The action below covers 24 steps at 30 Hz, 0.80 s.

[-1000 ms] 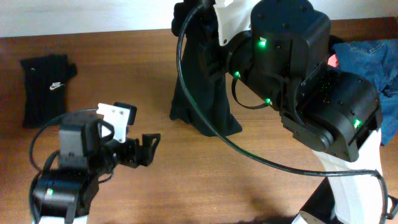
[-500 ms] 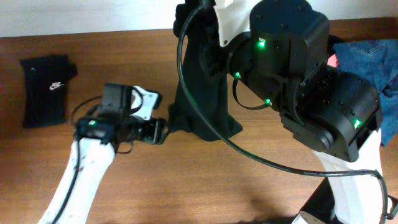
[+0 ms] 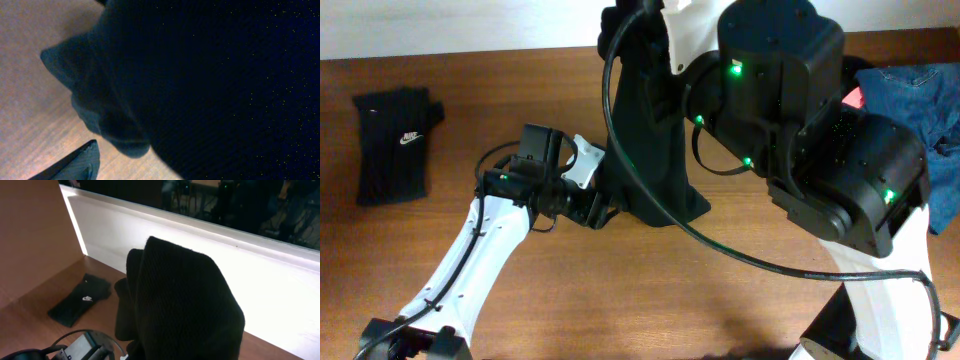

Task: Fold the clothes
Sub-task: 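Reach the left gripper to the hanging garment and grasp its lower edge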

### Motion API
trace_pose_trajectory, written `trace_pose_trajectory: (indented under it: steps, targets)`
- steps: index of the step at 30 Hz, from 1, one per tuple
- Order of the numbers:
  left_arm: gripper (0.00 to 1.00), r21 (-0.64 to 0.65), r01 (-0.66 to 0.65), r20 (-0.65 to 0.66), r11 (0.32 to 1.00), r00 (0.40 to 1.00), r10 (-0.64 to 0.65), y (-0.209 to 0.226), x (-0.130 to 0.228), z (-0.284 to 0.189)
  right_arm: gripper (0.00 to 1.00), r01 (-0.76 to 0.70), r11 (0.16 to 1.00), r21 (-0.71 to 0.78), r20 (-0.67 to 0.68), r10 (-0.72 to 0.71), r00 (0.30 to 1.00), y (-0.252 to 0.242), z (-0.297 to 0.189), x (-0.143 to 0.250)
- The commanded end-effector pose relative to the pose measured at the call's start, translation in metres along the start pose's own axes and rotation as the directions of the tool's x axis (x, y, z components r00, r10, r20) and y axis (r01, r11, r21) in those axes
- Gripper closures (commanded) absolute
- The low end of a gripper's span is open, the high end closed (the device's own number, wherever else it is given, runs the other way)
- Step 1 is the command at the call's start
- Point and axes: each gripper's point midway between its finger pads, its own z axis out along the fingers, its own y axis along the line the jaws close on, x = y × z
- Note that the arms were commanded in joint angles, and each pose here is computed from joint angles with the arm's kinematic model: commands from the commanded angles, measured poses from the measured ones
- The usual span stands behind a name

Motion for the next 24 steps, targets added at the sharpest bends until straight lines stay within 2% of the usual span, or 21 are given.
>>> trace_pose_trajectory:
  steps: [1, 16, 24]
  targets:
    - [0.21, -0.009, -0.029, 0.010, 1.000, 1.000, 0.030, 0.004, 0.000, 0.006, 0.96, -0.015, 1.000, 0.019, 0.019, 0.015, 1.000, -0.003, 0.001, -0.005]
    - [0.22, -0.066, -0.049, 0.060, 0.997, 0.997, 0.053, 0.024, 0.011, 0.034, 0.96, -0.019, 1.000, 0.018, 0.036, 0.018, 0.999, -0.003, 0.002, -0.009]
    - [0.29, -0.074, -0.057, 0.084, 0.996, 0.994, 0.063, 0.026, 0.009, 0.037, 0.96, -0.021, 1.000, 0.017, 0.046, 0.020, 0.999, -0.003, 0.002, -0.012]
